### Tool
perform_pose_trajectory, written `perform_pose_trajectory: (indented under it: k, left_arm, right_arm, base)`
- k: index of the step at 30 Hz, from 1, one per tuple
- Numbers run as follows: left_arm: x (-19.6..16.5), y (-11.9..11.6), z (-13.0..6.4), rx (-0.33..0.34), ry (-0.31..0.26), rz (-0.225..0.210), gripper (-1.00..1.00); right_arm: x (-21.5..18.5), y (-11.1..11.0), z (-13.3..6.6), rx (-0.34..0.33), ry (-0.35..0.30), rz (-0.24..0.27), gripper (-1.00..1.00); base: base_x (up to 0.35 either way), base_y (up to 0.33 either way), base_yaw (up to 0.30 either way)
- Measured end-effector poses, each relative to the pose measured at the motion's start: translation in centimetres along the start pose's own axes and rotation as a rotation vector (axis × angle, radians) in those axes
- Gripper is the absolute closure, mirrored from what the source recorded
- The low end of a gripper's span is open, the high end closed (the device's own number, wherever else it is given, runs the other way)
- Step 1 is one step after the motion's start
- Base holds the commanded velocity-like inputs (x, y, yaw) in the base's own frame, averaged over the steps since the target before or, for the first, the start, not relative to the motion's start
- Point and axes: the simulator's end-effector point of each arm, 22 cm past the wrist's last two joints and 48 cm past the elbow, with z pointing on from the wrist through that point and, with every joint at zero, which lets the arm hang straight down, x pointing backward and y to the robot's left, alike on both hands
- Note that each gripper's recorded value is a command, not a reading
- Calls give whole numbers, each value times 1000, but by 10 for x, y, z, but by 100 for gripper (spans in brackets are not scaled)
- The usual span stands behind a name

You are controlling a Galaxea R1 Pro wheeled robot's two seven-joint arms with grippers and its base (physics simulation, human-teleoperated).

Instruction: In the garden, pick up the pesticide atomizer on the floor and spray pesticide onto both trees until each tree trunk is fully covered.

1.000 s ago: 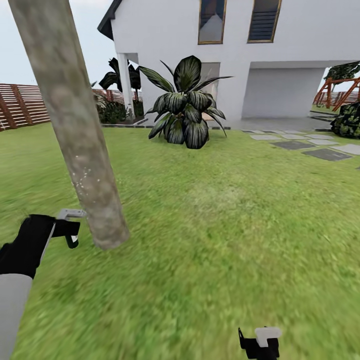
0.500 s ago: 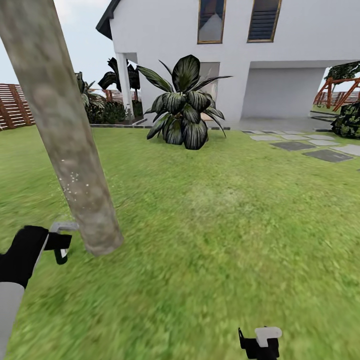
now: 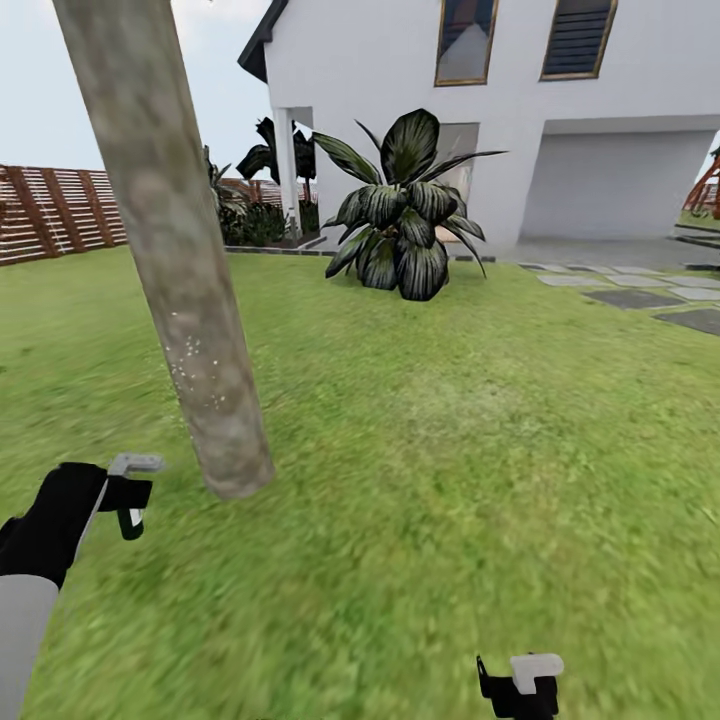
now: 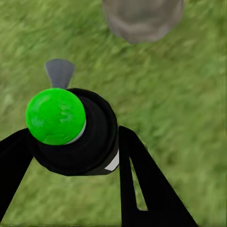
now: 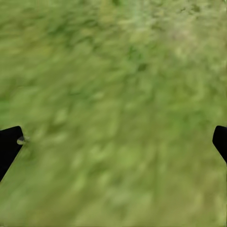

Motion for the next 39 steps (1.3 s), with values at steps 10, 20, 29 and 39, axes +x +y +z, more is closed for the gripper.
perform_pose_trajectory:
  k: [10, 20, 29, 39]
  left_arm:
    - [2, -30, 5, 43, -17, 13, 100]
    - [10, -22, 17, 6, -27, 20, 100]
    - [9, -23, 18, 4, -32, 24, 100]
    - [39, -62, 27, 62, 9, 26, 100]
  right_arm:
    - [0, 1, 0, -1, 0, 0, -100]
    - [0, -1, 0, 1, 0, -1, -100]
    - [0, 0, 0, 1, 0, 0, -100]
    - [0, 0, 0, 0, 0, 0, -100]
  base:
    - [85, -112, 119]
    - [300, -84, 1]
    - [184, 0, 0]
    - [1, 0, 0]
